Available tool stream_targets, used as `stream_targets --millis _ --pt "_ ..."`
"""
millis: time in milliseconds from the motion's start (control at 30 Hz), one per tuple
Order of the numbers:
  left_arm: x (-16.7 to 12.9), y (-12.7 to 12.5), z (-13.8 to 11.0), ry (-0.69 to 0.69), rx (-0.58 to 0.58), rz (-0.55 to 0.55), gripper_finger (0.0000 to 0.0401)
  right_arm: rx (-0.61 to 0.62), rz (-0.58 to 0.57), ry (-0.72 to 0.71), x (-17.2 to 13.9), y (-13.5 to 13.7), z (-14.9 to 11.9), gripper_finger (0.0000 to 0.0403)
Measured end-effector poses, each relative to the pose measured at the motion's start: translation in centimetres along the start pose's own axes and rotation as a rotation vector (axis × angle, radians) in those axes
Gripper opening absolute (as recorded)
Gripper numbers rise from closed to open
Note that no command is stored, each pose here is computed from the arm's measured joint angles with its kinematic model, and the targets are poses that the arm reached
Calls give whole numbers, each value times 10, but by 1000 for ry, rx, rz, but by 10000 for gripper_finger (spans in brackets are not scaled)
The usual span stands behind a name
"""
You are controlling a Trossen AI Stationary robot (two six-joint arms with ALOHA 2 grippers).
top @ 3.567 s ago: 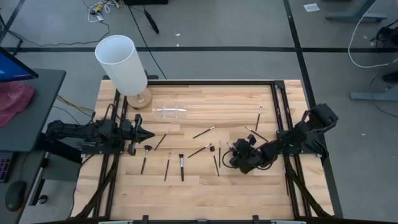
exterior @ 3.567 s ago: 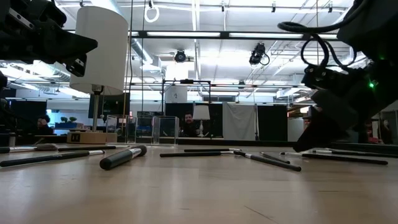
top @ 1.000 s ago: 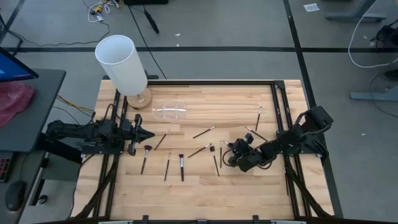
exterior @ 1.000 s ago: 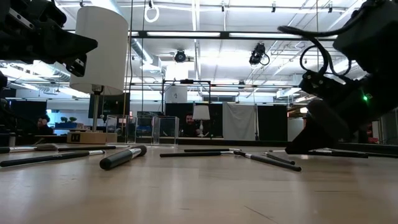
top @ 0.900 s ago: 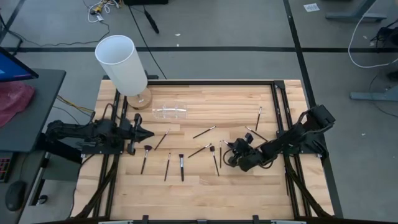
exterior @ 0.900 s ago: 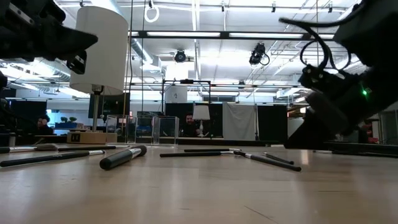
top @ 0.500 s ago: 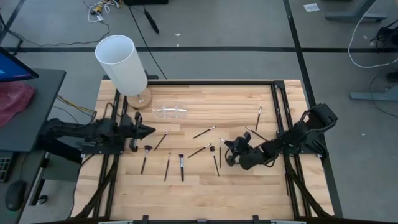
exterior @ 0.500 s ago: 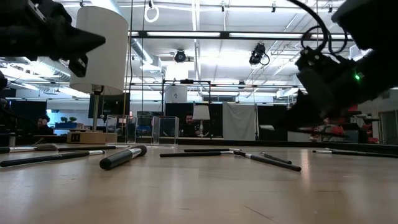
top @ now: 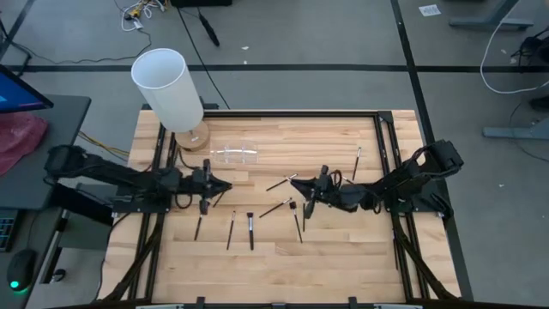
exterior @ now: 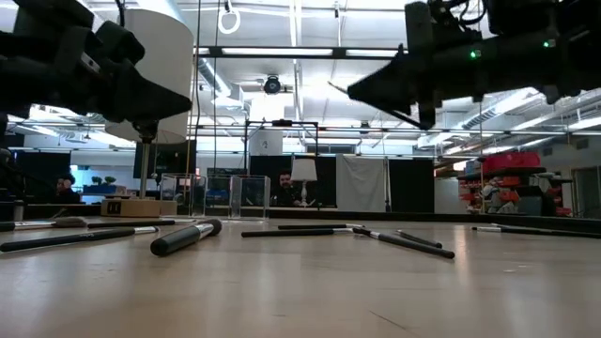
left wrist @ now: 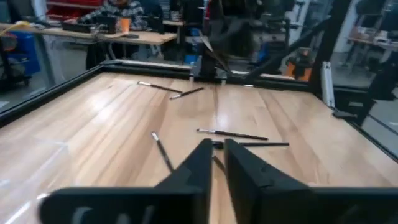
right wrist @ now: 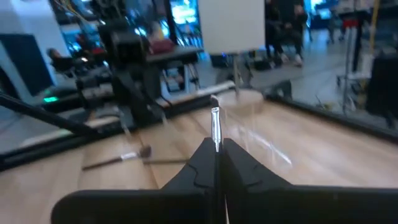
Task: Put items in baskets/containers
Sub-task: Put the eyeshadow brush into the transparent organizer
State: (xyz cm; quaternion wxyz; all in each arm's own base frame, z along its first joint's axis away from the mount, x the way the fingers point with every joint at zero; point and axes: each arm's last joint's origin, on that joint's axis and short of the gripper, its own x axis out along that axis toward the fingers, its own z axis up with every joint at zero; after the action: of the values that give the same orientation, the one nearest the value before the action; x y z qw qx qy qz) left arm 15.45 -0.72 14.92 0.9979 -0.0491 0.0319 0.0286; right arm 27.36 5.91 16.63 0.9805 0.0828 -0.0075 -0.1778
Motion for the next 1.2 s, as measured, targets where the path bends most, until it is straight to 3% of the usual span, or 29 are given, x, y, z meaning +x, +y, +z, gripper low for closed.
stream_targets --millis 200,400,567,700,800,900,1200 --pt "38 2 8 -25 9 -116 140 -43 64 -70 16 7 18 8" --pt "98 2 14 -63 57 -240 184 -99 65 -112 35 15 27 8" --pt "134 3 9 -167 43 -302 189 -106 88 -196 40 20 35 8" --pt "153 9 4 -225 0 -265 184 -110 127 -265 37 23 41 8" --pt "169 10 12 -271 -13 -263 182 -122 165 -299 35 25 44 8" --pt "178 6 24 -319 10 -337 183 -130 192 -314 35 26 45 8" --pt "190 6 45 -399 32 -384 181 -179 216 -354 33 27 48 8"
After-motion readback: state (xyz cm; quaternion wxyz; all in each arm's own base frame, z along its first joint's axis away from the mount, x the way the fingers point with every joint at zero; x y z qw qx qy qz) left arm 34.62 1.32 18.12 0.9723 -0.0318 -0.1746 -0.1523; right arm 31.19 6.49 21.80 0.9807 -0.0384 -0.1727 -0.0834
